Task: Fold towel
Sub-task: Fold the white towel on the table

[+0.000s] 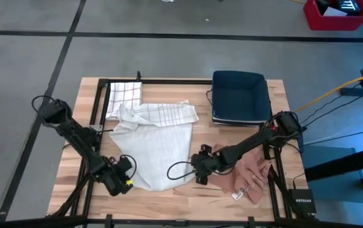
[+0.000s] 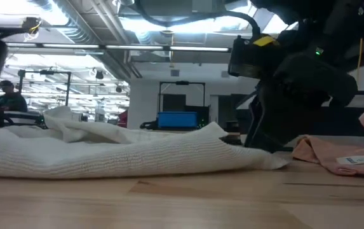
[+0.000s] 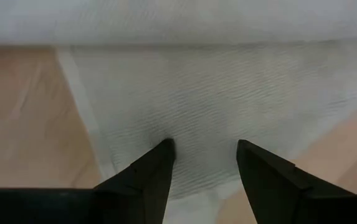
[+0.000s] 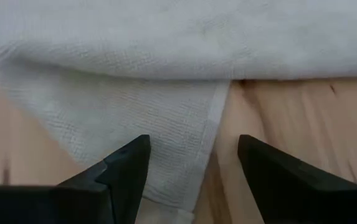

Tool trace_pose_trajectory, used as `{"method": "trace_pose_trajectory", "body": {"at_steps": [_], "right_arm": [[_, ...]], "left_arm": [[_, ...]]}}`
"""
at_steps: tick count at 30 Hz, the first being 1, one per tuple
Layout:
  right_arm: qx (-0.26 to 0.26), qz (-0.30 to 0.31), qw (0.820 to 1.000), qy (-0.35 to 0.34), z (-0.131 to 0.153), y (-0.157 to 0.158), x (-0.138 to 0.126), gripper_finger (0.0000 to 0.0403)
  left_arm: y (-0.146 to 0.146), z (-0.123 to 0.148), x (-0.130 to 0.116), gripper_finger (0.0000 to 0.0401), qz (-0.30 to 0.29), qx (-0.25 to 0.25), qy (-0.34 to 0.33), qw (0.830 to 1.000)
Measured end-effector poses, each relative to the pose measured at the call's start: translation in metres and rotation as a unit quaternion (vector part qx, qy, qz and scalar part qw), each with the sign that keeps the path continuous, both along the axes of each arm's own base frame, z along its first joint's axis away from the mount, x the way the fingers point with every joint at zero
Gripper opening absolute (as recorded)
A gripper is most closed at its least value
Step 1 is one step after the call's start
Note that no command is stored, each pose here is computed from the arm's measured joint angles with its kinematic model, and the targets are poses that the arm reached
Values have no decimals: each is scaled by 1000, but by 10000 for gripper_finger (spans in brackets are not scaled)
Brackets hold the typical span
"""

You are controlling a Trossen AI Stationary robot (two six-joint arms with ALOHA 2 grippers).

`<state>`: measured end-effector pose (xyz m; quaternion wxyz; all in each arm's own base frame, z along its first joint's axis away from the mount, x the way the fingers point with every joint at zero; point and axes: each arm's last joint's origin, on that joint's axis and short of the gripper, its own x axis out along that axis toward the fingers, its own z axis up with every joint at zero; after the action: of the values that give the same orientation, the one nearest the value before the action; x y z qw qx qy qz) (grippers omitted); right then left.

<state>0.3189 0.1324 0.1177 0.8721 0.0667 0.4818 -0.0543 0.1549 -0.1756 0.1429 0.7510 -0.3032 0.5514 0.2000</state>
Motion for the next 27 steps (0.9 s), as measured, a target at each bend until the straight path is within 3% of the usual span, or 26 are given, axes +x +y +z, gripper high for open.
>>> {"method": "trace_pose_trajectory", "body": {"at_steps": [7,14,22,25,27], "right_arm": [[20,-36,998,57,2,3,-14,250],[91,29,992,83,14,35,-22,250],[187,121,969,106,37,54,-14,250],[169,121,972,109,43,53,-13,250],[136,114,982,71,45,53,-9,250]], "left_arm": [[-30,-5,-16,173,51,-98,18,994],[-51,-1,-23,172,68,-188,3,980],[-51,23,-17,161,35,-212,-49,975],[-49,37,-16,157,22,-214,-85,973],[-47,38,-14,154,27,-185,-127,974]]}}
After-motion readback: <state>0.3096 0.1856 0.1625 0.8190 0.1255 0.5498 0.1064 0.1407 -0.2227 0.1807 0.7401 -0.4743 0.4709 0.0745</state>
